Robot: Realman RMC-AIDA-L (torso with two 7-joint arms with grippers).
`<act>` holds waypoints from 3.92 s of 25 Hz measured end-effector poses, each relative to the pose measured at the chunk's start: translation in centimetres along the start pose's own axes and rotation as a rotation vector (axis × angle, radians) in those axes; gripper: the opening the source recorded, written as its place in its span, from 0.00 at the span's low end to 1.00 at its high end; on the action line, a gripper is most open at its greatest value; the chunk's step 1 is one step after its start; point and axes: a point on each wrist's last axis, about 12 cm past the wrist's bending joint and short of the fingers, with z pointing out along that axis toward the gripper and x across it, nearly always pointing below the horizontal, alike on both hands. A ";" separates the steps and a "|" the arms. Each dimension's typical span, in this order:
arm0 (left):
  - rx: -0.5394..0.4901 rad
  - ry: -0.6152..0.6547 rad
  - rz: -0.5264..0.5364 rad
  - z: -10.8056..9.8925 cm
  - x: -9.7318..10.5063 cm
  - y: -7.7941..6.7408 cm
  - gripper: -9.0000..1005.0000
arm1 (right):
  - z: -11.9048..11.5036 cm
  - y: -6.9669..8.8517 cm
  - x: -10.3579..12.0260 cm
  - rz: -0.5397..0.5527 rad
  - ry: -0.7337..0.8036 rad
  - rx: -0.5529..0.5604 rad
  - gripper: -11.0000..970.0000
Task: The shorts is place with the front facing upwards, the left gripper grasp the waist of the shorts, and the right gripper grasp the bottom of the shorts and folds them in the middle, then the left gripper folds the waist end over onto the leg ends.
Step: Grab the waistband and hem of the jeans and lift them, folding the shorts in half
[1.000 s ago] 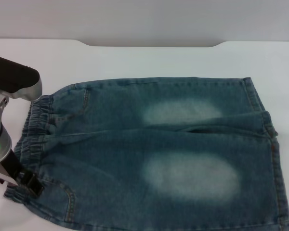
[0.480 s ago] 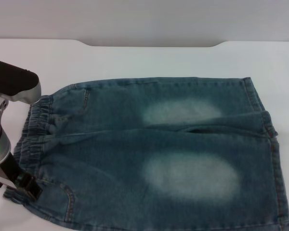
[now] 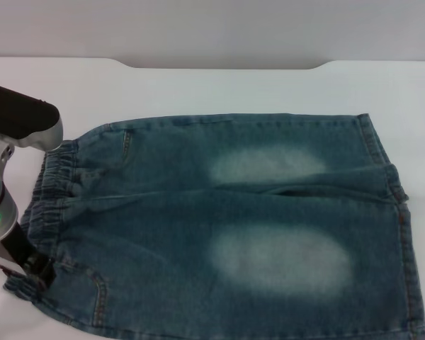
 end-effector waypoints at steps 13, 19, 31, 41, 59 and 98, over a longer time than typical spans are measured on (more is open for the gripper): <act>-0.002 0.000 0.027 -0.6 0.1 -0.5 0.47 | -1.5 1.5 0.1 -0.040 0.071 -0.052 0.77; -0.005 -0.019 0.039 -1.2 -0.2 -0.7 0.24 | -2.0 2.8 0.1 -0.062 0.129 -0.131 0.77; -0.005 -0.017 0.042 -1.1 -0.2 -0.7 0.13 | -1.9 4.4 1.4 -0.069 0.183 -0.198 0.76; -0.010 -0.017 0.054 -1.2 -0.7 -0.7 0.10 | -1.8 5.2 3.8 -0.001 0.239 -0.285 0.76; -0.010 -0.016 0.066 -0.8 -0.9 -0.9 0.06 | 0.0 7.0 6.5 0.020 0.330 -0.345 0.75; -0.015 -0.019 0.085 -1.2 -1.4 -1.2 0.06 | 1.4 6.7 7.8 -0.024 0.414 -0.380 0.73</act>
